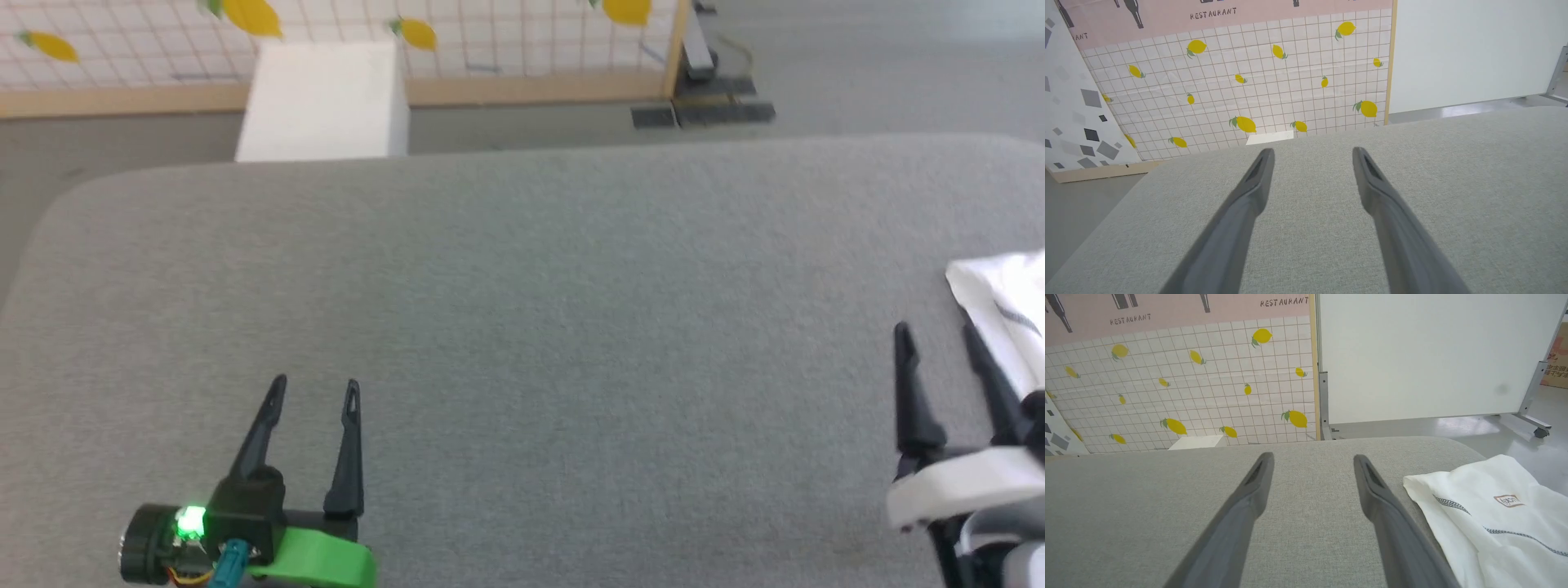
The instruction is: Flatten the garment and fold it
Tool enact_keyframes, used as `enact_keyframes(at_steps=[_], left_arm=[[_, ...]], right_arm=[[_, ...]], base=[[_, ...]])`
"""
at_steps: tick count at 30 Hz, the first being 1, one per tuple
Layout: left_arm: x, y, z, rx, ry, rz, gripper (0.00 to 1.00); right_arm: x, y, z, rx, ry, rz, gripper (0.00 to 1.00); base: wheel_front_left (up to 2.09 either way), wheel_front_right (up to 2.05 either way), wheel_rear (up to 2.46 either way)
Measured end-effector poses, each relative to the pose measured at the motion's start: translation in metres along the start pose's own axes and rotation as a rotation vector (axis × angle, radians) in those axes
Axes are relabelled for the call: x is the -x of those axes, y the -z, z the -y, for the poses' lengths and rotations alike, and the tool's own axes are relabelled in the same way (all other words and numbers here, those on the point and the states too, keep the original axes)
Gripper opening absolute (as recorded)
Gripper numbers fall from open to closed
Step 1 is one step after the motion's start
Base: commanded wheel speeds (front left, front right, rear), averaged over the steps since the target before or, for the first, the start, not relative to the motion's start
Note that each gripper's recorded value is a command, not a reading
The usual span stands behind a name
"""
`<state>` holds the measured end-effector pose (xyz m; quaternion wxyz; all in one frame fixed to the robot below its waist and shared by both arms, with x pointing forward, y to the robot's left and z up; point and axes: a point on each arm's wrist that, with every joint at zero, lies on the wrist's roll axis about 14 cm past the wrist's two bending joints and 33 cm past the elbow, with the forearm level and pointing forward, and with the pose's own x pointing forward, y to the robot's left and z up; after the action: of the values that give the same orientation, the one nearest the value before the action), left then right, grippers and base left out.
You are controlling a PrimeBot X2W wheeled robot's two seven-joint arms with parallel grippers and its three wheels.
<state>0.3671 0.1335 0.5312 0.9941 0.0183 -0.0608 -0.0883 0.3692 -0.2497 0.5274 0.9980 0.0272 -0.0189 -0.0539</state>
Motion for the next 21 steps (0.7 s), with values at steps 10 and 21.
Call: enact_keyframes(at_steps=[10,21], left_arm=[[0.024,-0.011,-0.006,0.017,-0.05,0.034,1.0],[0.035,-0.005,-0.004,0.022,-0.057,0.018,1.0]], right_arm=[[0.02,0.005,-0.035,-0.03,-0.084,0.017,1.0],[0.027,0.011,-0.049,-0.094,-0.12,0.027,1.0]], base=[[0.0,0.0,0.0],[0.0,0.0,0.0]])
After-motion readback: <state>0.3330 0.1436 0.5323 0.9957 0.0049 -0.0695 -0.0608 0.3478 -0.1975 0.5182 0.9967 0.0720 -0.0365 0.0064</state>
